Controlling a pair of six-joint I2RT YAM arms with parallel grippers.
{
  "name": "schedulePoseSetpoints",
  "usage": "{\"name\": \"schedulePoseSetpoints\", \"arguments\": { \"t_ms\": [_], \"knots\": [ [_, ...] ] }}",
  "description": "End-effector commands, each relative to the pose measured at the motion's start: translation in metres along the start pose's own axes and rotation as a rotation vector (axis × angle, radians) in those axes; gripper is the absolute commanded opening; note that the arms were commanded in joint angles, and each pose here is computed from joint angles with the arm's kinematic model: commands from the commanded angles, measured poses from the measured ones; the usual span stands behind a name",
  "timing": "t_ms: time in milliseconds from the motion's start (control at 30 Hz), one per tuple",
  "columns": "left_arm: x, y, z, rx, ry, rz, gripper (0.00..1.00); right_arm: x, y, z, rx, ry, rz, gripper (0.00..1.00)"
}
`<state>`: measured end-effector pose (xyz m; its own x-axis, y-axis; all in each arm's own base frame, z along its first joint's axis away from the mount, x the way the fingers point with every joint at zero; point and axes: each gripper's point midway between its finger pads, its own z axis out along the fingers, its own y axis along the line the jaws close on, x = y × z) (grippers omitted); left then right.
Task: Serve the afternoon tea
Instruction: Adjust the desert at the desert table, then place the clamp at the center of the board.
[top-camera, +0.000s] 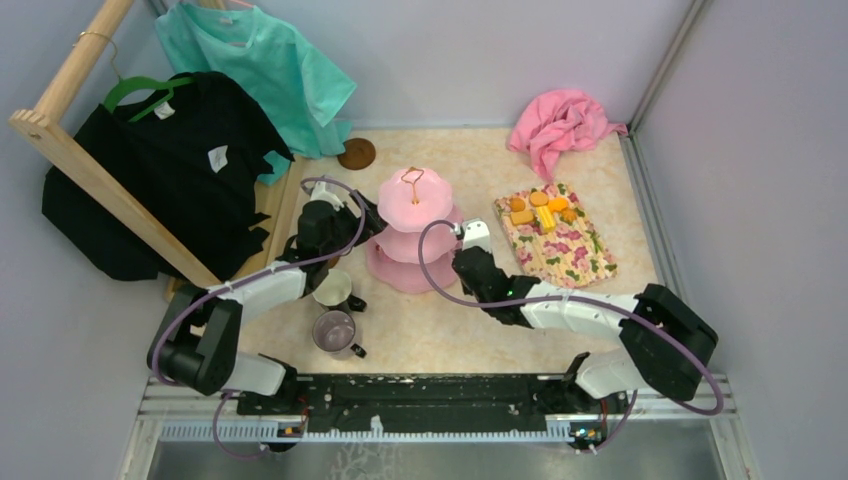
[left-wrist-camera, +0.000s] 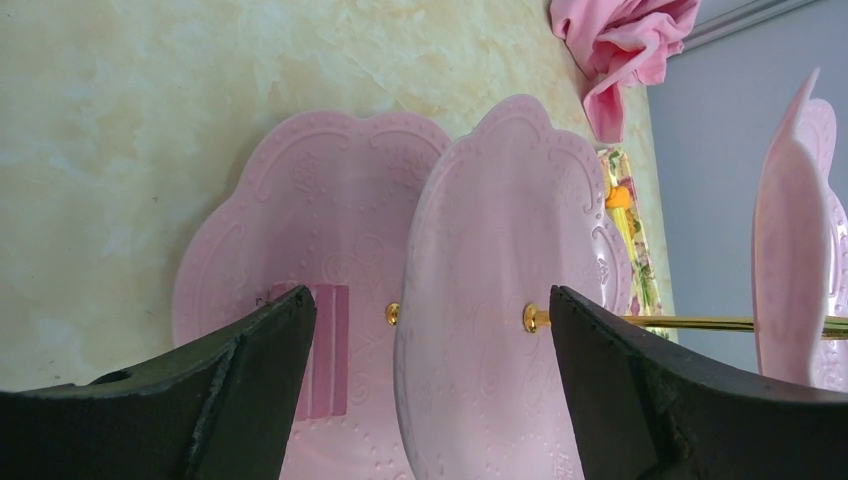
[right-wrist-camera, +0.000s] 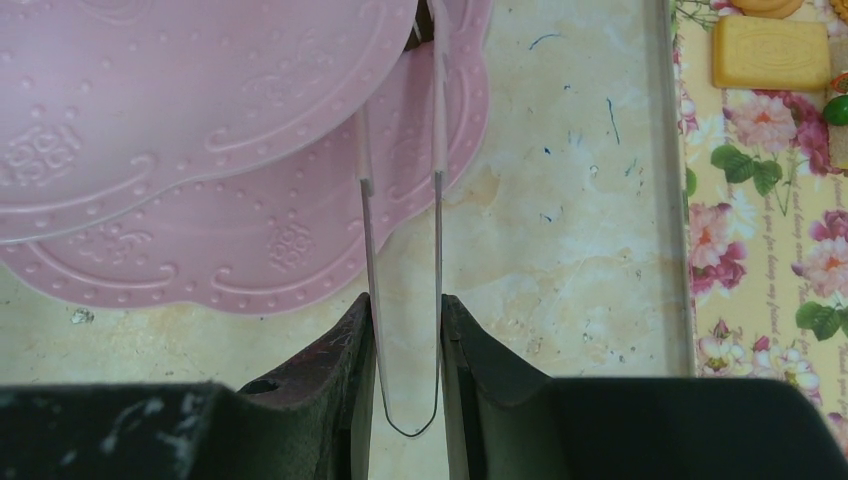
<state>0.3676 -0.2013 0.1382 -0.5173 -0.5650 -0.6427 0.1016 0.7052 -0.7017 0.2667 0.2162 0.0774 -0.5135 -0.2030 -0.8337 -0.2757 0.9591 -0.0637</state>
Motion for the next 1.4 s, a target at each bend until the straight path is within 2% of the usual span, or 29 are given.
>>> {"name": "schedulePoseSetpoints", "arguments": {
  "t_ms": [0, 467, 833, 1100, 1367],
  "knots": [
    [0.001, -0.003, -0.001, 0.011, -0.004, 0.019, 0.92, -0.031, 0.008, -0.005, -0.04, -0.078, 0.056, 0.22],
    [0.003, -0.004, -0.001, 0.011, 0.001, 0.015, 0.92, -0.021, -0.002, -0.017, -0.037, -0.066, 0.064, 0.25],
    [0.004, -0.001, -0.003, -0.001, -0.001, 0.024, 0.92, -0.025, -0.019, -0.042, -0.011, -0.099, 0.105, 0.21],
    [0.0, 0.008, -0.01, -0.044, -0.023, 0.023, 0.94, -0.024, -0.056, -0.066, 0.144, -0.099, 0.209, 0.22],
    [-0.003, 0.017, -0.02, -0.089, -0.061, -0.006, 0.98, -0.003, -0.094, -0.08, 0.348, -0.036, 0.279, 0.2]
  ]
}}
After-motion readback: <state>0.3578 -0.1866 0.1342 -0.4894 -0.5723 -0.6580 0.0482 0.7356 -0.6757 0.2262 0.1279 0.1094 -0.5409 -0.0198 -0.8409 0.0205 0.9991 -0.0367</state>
